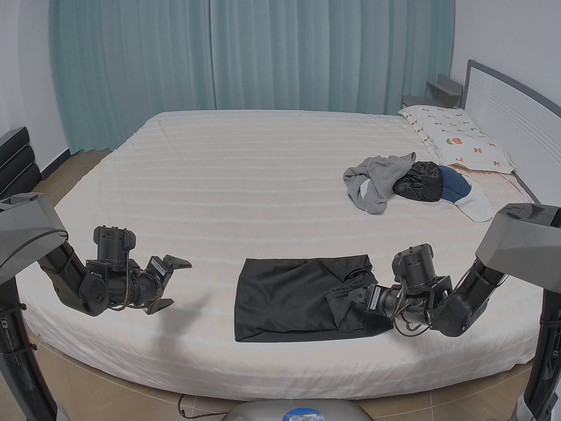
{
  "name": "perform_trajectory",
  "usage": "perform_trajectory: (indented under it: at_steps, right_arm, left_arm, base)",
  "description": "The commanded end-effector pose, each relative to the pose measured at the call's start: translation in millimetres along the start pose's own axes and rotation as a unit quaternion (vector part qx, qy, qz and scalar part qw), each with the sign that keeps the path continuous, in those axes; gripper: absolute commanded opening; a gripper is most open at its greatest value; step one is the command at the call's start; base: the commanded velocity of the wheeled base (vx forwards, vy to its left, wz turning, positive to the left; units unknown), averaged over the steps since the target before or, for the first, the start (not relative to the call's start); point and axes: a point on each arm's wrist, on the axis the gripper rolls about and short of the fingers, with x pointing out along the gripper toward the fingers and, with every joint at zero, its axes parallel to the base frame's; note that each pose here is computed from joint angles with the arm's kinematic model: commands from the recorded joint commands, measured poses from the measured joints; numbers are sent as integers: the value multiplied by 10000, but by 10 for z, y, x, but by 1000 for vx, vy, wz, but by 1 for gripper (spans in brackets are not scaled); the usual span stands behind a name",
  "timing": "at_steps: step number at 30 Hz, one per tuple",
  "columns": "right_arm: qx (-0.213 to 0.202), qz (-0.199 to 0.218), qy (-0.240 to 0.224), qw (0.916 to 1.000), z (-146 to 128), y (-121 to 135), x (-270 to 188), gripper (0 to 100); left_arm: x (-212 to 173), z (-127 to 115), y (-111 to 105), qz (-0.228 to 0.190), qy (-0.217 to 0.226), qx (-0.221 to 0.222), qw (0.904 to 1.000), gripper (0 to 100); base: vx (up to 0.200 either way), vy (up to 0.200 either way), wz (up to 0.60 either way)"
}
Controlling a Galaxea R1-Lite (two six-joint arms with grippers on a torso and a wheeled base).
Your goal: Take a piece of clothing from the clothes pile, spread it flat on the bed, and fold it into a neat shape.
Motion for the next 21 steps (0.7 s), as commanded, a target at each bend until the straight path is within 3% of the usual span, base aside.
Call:
perform_trajectory:
  at_steps: [1,5,21]
  right_arm:
    - [-139,-94,72,9998,-124,51,96,100]
    - [-247,-2,-135,9996,-93,228,147,100]
    - [-517,80,-217,9984,-263,371,249,100]
  left_arm:
    - [19,-1,10,18,10,-4,10000,100]
    - [19,-2,11,24,14,-6,10000,100]
    - [21,-4,5,16,16,1,10000,100]
  base:
    - [0,0,0]
    - [0,0,0]
    - [0,0,0]
